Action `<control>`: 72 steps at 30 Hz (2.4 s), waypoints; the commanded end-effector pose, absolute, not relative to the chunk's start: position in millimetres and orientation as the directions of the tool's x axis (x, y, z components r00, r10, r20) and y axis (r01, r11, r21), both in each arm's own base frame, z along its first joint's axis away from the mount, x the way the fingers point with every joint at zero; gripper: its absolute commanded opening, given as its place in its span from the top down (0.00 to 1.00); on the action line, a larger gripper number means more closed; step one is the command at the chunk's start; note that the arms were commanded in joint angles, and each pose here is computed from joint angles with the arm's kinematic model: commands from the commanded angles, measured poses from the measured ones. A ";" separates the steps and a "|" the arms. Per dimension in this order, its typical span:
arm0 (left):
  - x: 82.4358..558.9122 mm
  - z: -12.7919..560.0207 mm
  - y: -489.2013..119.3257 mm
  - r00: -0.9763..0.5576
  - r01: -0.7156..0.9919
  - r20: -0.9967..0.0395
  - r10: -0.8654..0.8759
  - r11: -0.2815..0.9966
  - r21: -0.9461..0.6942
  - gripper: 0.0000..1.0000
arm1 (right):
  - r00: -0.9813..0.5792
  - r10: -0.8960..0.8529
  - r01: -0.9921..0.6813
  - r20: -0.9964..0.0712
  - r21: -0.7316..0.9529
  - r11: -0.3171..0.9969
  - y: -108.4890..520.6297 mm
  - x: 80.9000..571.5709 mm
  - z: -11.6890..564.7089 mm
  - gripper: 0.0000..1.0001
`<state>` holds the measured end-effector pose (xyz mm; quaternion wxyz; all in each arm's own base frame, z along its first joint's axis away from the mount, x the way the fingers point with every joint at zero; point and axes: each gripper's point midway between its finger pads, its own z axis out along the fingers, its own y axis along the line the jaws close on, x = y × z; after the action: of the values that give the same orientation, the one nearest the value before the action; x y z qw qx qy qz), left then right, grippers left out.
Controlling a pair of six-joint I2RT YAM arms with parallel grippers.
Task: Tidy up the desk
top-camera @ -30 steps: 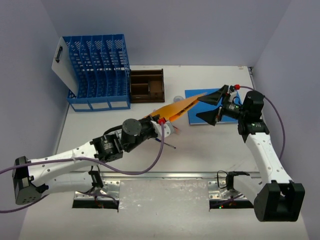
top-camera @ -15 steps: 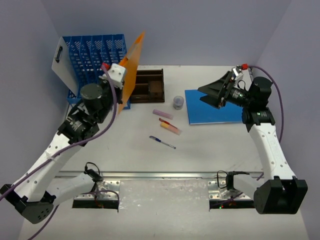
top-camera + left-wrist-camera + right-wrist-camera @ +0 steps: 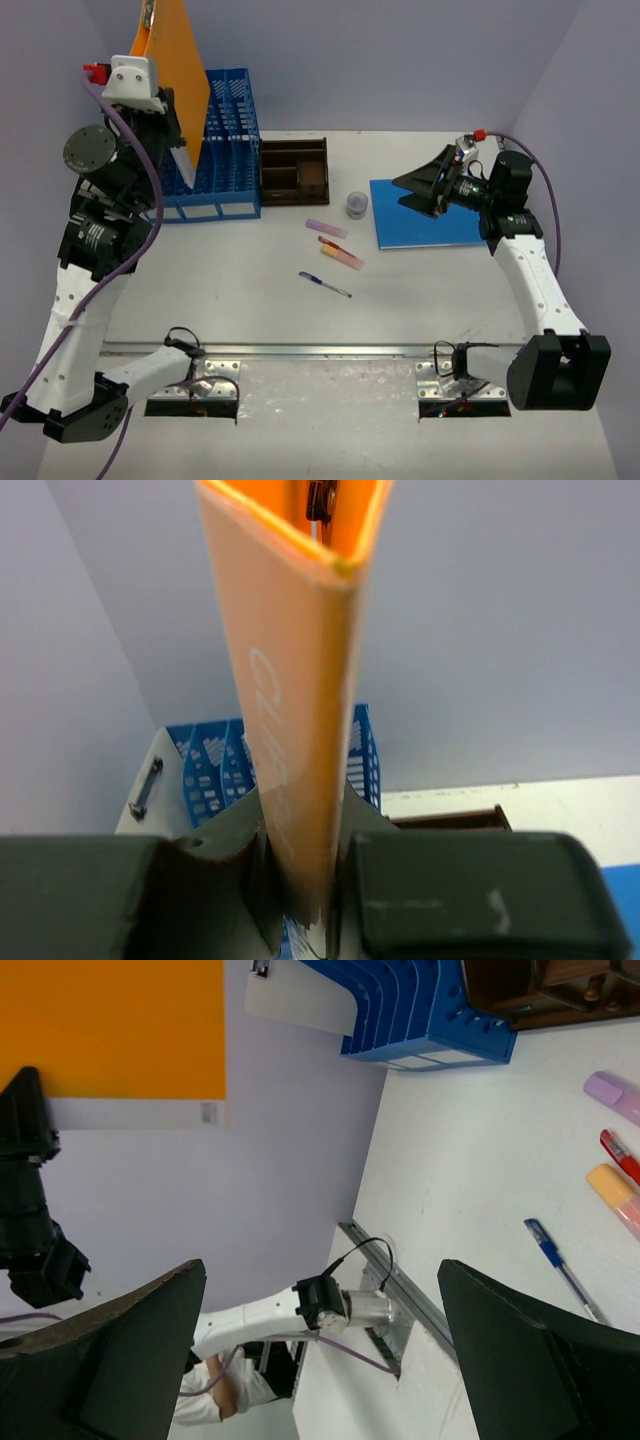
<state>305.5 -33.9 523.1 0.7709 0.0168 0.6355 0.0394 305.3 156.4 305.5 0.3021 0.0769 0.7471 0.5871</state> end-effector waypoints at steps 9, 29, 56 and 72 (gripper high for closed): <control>332.0 599.1 -24.5 0.342 -0.138 -0.891 0.299 0.954 0.267 1.00 | -0.809 0.413 -0.329 -0.418 0.904 0.273 159.7 303.4 307.0 0.01; 421.4 610.4 55.7 0.352 -0.255 -0.878 0.324 0.936 0.243 1.00 | -0.839 0.407 -0.287 -0.361 0.929 0.234 161.2 304.3 296.3 0.01; 446.5 567.1 86.3 0.524 -0.091 -0.818 0.237 0.971 0.222 1.00 | -0.866 0.377 -0.265 -0.327 0.942 0.208 163.6 300.6 281.1 0.01; 451.4 552.6 113.5 0.515 -0.147 -0.817 0.257 0.966 0.212 1.00 | -0.877 0.381 -0.234 -0.294 0.952 0.196 163.9 302.1 275.8 0.01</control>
<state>472.6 114.1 517.6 0.8357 0.0512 0.5372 0.1016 300.1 164.4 271.0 0.2294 0.0663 0.7397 0.6291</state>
